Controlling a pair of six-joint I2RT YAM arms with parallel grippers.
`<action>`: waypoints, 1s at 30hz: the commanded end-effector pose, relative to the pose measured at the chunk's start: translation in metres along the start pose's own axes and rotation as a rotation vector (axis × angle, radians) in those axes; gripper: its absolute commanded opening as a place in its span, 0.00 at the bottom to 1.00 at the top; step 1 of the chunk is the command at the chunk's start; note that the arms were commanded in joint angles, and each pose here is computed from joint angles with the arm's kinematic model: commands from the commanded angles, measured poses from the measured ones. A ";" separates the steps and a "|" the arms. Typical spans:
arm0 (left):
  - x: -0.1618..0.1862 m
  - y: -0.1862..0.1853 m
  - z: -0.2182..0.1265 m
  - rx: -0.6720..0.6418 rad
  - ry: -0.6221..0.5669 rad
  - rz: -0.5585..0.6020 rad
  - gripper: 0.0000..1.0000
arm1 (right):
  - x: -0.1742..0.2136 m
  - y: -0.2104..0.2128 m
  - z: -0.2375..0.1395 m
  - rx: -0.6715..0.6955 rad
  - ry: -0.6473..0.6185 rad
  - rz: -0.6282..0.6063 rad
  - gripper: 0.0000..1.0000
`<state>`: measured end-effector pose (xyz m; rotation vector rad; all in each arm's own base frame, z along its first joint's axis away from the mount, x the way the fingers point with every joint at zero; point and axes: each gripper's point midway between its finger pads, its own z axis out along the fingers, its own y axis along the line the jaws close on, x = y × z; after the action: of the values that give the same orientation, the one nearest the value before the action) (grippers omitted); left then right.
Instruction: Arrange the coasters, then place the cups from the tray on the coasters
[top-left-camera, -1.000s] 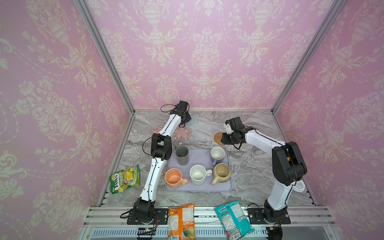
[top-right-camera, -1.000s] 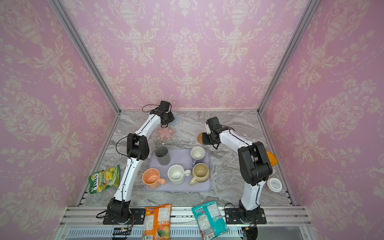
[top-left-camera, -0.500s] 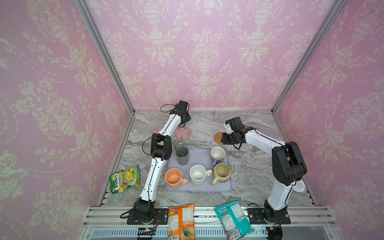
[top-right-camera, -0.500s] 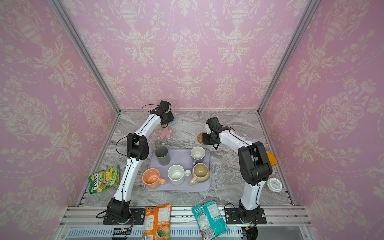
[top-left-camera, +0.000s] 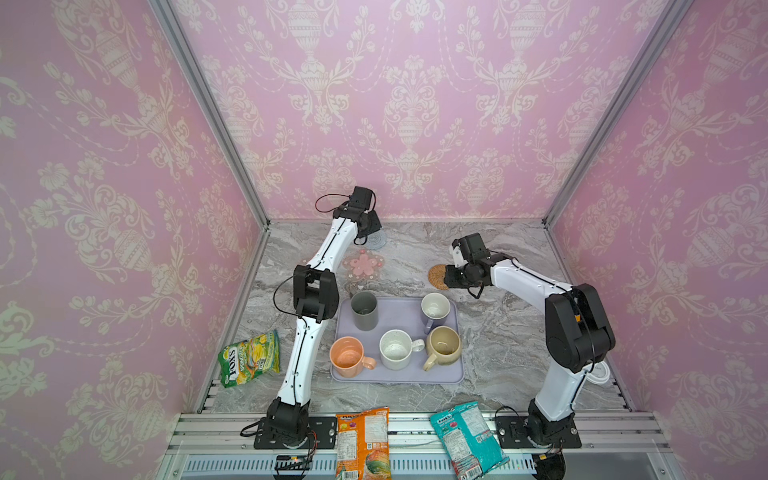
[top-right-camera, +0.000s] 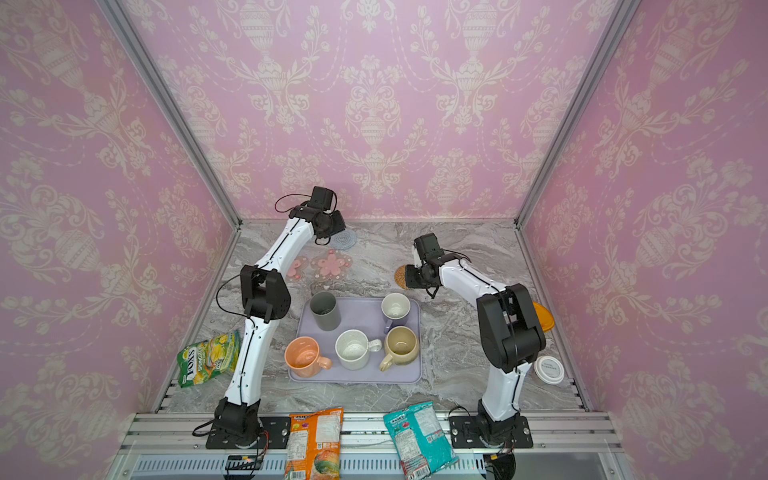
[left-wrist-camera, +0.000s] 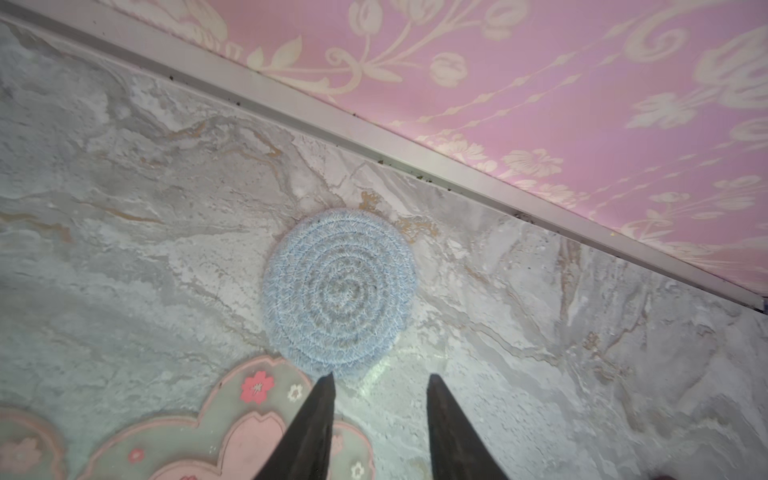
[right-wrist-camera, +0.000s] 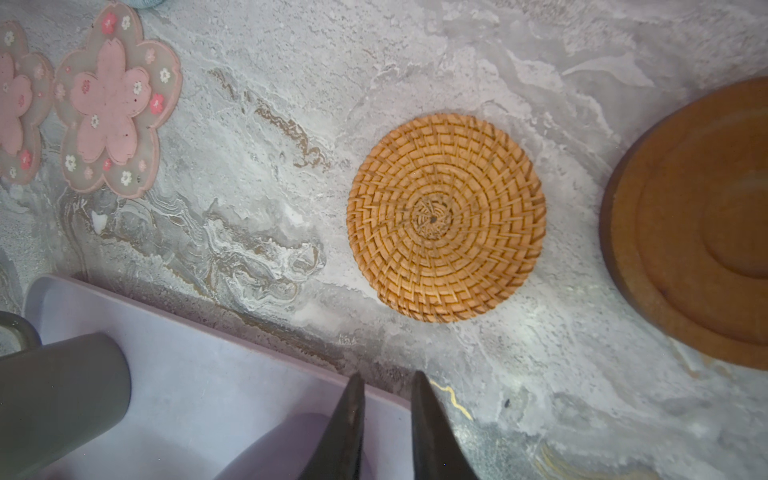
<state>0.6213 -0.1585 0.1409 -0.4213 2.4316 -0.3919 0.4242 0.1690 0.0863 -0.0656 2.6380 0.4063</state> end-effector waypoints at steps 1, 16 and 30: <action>0.005 -0.009 -0.043 0.003 0.026 0.106 0.40 | -0.007 -0.004 -0.012 0.023 -0.030 0.005 0.22; 0.060 0.055 -0.139 -0.093 -0.011 0.259 0.40 | -0.013 -0.003 -0.010 0.024 -0.043 -0.004 0.17; 0.071 0.056 -0.137 -0.031 0.022 0.188 0.37 | -0.020 -0.008 0.013 0.046 -0.044 0.019 0.12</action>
<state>0.4797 -0.1120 0.1845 -0.1892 2.4721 -0.2556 0.4352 0.1665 0.0803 -0.0494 2.6233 0.3668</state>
